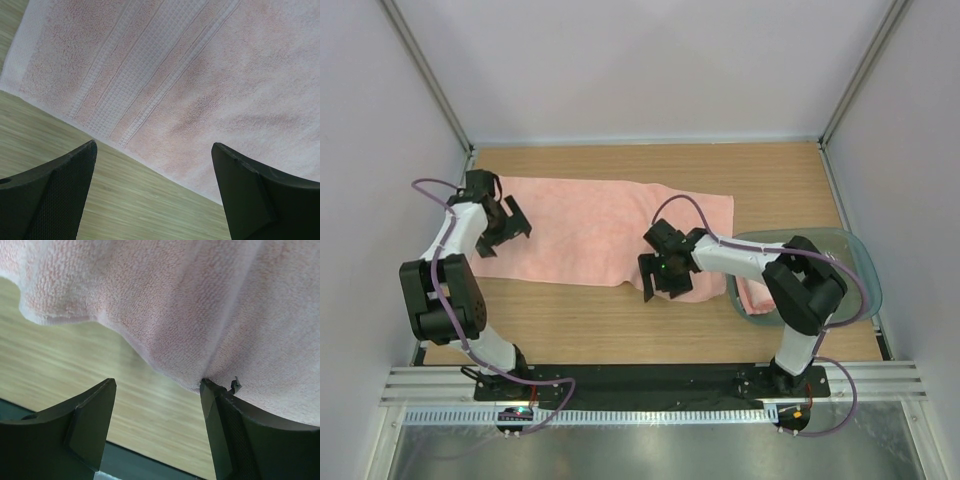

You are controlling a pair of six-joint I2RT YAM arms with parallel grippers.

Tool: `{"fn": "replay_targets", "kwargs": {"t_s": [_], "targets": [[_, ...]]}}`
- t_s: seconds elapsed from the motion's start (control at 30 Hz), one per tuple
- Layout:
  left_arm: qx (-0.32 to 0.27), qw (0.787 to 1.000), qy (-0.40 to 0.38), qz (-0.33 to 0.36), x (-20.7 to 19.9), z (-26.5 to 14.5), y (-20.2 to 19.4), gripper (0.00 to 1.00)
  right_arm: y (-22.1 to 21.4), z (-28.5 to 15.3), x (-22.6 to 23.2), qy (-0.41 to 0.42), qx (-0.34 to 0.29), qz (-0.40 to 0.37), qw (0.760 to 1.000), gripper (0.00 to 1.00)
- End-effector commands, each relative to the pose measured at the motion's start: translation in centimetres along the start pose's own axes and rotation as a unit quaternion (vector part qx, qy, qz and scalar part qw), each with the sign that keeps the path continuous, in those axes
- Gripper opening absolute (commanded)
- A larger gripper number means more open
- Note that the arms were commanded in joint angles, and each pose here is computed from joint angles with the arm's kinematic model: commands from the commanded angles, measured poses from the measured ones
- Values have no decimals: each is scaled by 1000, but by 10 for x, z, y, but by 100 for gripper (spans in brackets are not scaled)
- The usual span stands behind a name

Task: Roll the towels
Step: Flatten the towel

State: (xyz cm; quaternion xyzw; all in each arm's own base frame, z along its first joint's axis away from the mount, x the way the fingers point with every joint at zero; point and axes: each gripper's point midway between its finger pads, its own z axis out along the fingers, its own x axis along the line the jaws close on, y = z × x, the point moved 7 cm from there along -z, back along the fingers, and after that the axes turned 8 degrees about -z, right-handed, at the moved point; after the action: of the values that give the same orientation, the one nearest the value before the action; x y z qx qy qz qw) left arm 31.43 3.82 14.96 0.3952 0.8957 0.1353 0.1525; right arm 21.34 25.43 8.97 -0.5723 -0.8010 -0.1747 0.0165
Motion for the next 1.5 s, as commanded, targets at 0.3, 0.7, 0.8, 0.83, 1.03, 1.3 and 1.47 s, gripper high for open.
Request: {"fn": "replay_targets", "kwargs": {"t_s": [0.3,0.7,0.8,0.83,1.03,1.3,1.47], "targets": [[-17,999,33,-10,17,2,12,98,24,-62,-12,-40,-69,1,997,79],[51,996,46,-65,40,43,15,96,93,-31,-91,-58,-48,75,994,79],[62,994,53,-78,49,50,15,96,108,-9,-98,-53,-35,81,995,79],[60,993,57,-81,52,51,15,96,114,2,-100,-54,-28,82,995,78],[59,987,81,-126,80,53,18,96,155,28,-109,-48,-33,86,995,78],[45,978,124,-162,110,53,23,96,193,45,-109,-27,-33,88,995,78],[30,966,170,-193,132,49,24,97,210,51,-108,-6,-36,74,997,79]]}}
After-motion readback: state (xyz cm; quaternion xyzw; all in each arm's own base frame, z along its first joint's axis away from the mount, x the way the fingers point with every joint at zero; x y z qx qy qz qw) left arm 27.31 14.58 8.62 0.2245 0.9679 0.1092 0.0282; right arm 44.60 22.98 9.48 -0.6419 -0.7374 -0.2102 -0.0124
